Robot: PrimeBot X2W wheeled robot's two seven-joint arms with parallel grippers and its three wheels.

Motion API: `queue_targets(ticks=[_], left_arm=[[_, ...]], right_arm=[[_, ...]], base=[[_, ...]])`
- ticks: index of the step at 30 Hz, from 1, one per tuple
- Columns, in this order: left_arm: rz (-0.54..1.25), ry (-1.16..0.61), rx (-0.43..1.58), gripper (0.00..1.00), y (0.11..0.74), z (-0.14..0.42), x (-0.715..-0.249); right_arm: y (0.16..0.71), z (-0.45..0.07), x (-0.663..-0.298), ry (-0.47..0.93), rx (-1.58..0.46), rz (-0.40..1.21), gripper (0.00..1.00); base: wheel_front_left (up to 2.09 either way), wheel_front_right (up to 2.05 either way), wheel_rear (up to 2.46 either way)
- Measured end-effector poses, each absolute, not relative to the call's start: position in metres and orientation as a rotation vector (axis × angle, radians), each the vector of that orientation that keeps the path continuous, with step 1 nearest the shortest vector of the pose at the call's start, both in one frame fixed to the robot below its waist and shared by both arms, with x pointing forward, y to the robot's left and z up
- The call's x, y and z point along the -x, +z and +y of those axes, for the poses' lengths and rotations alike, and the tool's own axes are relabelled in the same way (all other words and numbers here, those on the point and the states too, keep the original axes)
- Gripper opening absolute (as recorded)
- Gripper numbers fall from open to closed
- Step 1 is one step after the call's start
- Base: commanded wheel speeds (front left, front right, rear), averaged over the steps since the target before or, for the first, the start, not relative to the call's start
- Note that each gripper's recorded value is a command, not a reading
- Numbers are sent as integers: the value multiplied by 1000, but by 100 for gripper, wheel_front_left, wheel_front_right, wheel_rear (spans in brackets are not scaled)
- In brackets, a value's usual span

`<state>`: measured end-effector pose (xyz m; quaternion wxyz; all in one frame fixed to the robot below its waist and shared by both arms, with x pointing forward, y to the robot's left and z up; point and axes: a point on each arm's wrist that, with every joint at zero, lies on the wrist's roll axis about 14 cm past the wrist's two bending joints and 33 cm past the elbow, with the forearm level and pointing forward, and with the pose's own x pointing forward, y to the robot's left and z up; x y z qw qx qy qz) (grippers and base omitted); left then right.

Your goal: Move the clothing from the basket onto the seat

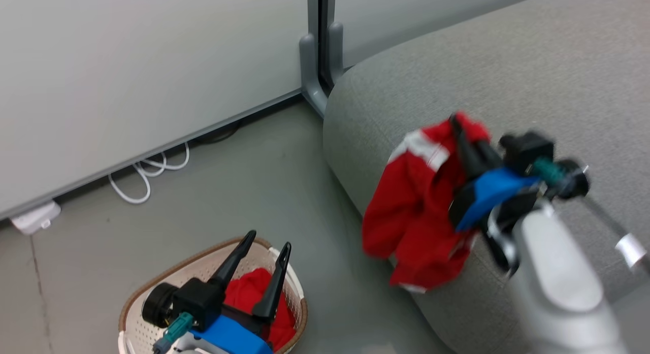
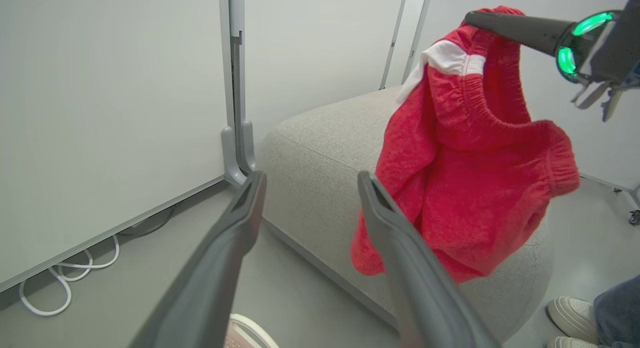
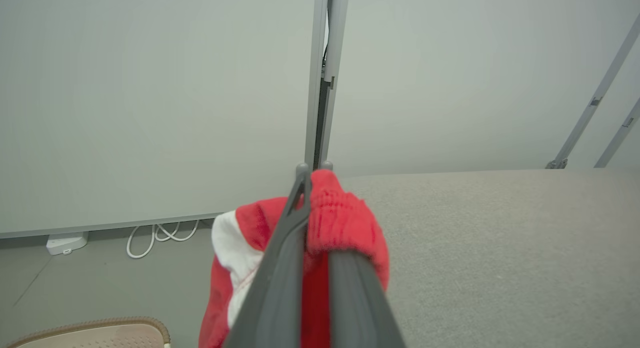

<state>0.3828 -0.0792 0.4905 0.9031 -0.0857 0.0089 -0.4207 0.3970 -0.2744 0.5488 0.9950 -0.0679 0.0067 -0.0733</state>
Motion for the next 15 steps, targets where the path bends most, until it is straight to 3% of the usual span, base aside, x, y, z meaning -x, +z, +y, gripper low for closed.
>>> queue_targets(ticks=[9,15], left_arm=[[-3,-876,165,100,479,-73,-426],[-10,-848,172,100,463,-61,-460]], right_arm=[[652,-377,-466,-328,216,-84,0],[689,-444,-493,-476,274,-109,0]], base=[[0,0,0],[0,0,0]])
